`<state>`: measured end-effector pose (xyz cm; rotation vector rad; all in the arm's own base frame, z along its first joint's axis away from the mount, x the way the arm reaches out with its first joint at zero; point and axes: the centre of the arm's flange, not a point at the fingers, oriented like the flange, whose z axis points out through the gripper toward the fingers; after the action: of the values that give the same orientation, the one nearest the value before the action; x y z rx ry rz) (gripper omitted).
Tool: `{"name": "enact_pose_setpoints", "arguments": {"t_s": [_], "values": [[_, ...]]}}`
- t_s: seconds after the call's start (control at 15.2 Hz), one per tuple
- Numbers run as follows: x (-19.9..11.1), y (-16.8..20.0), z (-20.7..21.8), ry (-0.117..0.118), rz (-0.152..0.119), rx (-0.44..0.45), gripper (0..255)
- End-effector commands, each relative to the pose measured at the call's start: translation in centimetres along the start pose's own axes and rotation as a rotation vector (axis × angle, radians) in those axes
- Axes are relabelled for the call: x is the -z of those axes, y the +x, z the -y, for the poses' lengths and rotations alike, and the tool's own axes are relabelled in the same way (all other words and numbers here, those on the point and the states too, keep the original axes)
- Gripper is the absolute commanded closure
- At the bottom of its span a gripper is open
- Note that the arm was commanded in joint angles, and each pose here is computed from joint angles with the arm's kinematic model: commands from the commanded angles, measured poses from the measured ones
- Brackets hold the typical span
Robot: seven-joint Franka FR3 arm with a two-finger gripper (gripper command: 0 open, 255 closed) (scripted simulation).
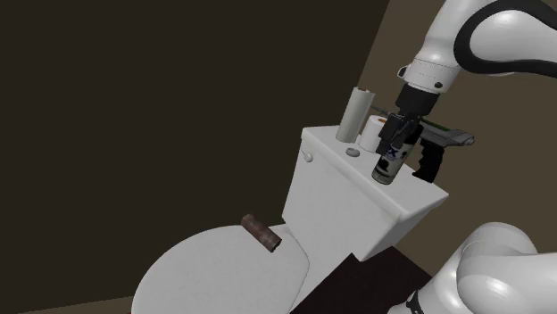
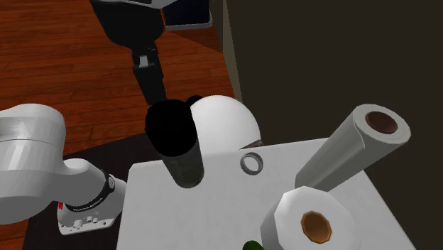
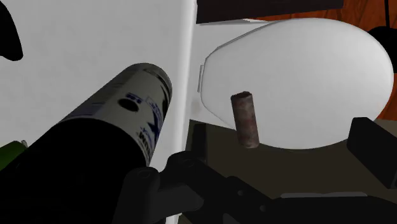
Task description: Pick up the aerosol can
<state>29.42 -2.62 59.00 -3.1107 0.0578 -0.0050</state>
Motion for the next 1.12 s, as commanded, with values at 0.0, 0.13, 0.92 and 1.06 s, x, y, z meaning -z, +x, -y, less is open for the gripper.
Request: {"name": "enact_pose_setpoints", "arguments": {"t_s": [0.0, 0.13, 0.92, 1.06], "values": [[0.0, 0.0, 0.0, 0.000, 0.000, 0.000, 0], [1.5, 0.4, -2.1, -0.002, -0.011, 0.042, 0], [6.1, 2.8, -10.7, -0.012, -0.058, 0.221, 0], [5.1, 2.8, -10.8, -0.012, -0.058, 0.221, 0]]}}
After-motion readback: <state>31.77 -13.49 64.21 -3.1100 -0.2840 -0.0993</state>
